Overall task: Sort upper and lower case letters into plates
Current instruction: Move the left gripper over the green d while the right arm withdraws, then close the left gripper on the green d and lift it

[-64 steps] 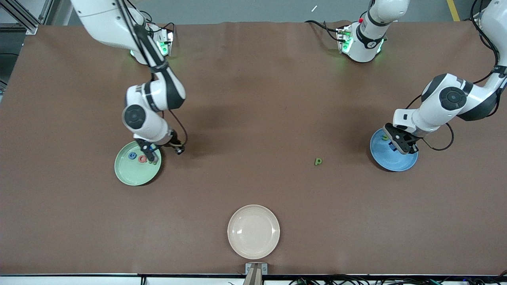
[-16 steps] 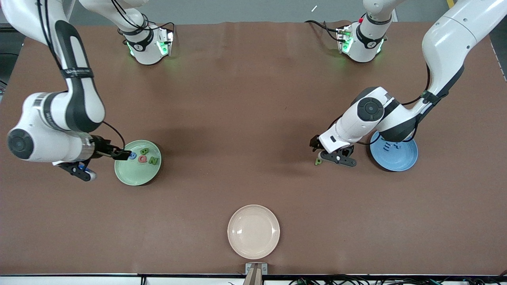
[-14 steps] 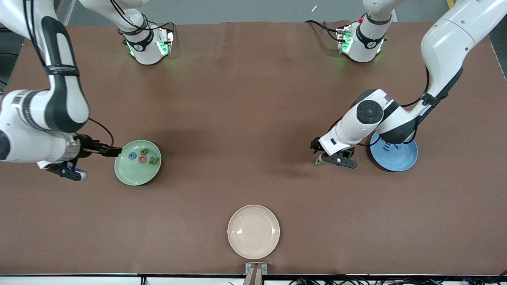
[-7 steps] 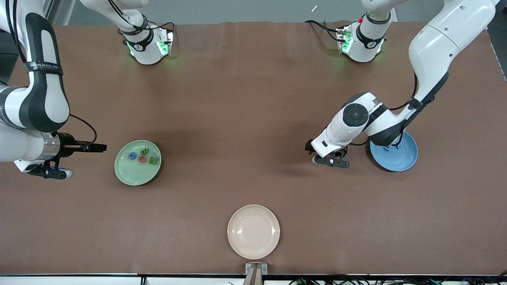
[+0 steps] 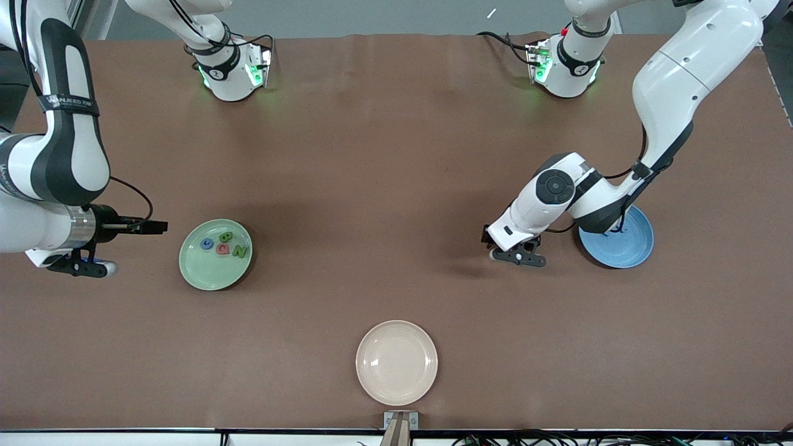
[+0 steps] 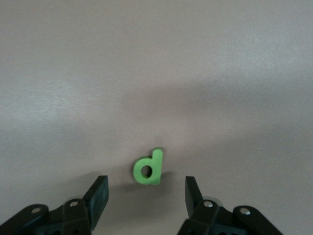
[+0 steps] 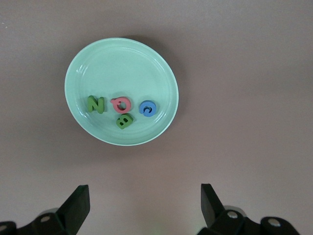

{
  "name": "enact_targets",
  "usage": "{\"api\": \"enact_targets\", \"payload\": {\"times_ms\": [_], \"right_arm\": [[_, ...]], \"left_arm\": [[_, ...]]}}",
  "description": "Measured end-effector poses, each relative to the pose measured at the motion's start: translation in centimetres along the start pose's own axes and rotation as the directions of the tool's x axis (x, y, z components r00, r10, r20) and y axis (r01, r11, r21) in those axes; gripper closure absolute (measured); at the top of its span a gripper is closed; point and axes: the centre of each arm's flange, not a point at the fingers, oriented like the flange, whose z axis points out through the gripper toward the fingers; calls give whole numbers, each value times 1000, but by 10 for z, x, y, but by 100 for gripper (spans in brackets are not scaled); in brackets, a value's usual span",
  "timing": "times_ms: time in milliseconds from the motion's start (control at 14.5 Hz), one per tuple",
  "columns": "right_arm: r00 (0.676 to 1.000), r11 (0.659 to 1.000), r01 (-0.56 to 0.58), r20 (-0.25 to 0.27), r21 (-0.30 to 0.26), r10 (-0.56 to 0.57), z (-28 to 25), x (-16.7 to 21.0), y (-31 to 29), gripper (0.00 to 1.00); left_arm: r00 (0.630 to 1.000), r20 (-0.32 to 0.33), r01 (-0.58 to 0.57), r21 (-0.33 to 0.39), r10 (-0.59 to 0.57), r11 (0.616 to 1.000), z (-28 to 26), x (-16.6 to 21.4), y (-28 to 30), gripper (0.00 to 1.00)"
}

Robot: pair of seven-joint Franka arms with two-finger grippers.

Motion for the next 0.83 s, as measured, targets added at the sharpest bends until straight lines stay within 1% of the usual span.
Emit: {"api": "enact_targets", "payload": {"times_ms": [69, 138, 207, 276, 345, 483, 552, 621, 690, 759, 828], "right_arm": [[1000, 1000, 0, -7, 0, 0, -3, 0, 0, 0], [1000, 1000, 1, -18, 0, -1, -9, 1, 0, 0], [1000, 1000, 3, -26, 1, -3, -16, 0, -1, 0], [1000, 1000, 6, -23, 1, -6, -25, -2, -2, 0], [1000, 1000, 9, -15, -1, -9, -37, -6, -4, 0], [1000, 1000, 15, -9, -23, -16, -66, -17, -4, 0], [1000, 999, 16, -18, -38, -17, -80, -21, -4, 0], [999, 999, 17, -32, -49, -18, -93, -25, -4, 0], [999, 998, 17, -47, -54, -20, -104, -28, -4, 0], [998, 998, 18, -60, -56, -21, -111, -29, -5, 0], [997, 998, 18, -71, -56, -22, -116, -30, -5, 0]], "left_arm": [[1000, 2, -6, 6, 6, 1000, 4, -2, 4, 29], [1000, 5, -9, 10, 9, 1000, 7, -3, 7, 31], [1000, 6, -9, 12, 9, 1000, 8, -4, 9, 31], [1000, 5, -9, 12, 9, 1000, 8, -4, 10, 36], [1000, 4, -7, 13, 7, 1000, 8, -3, 9, 38], [1000, 1, 1, 16, -1, 1000, 8, -1, 4, 39], [1000, -2, 4, 15, -4, 1000, 9, 0, 2, 44], [1000, -5, 8, 16, -8, 1000, 10, 0, -1, 44], [1000, -11, 11, 17, -11, 1000, 11, 1, -5, 47], [1000, -19, 12, 18, -12, 1000, 12, 3, -9, 47], [1000, -23, 12, 18, -12, 1000, 13, 3, -10, 49]]}}
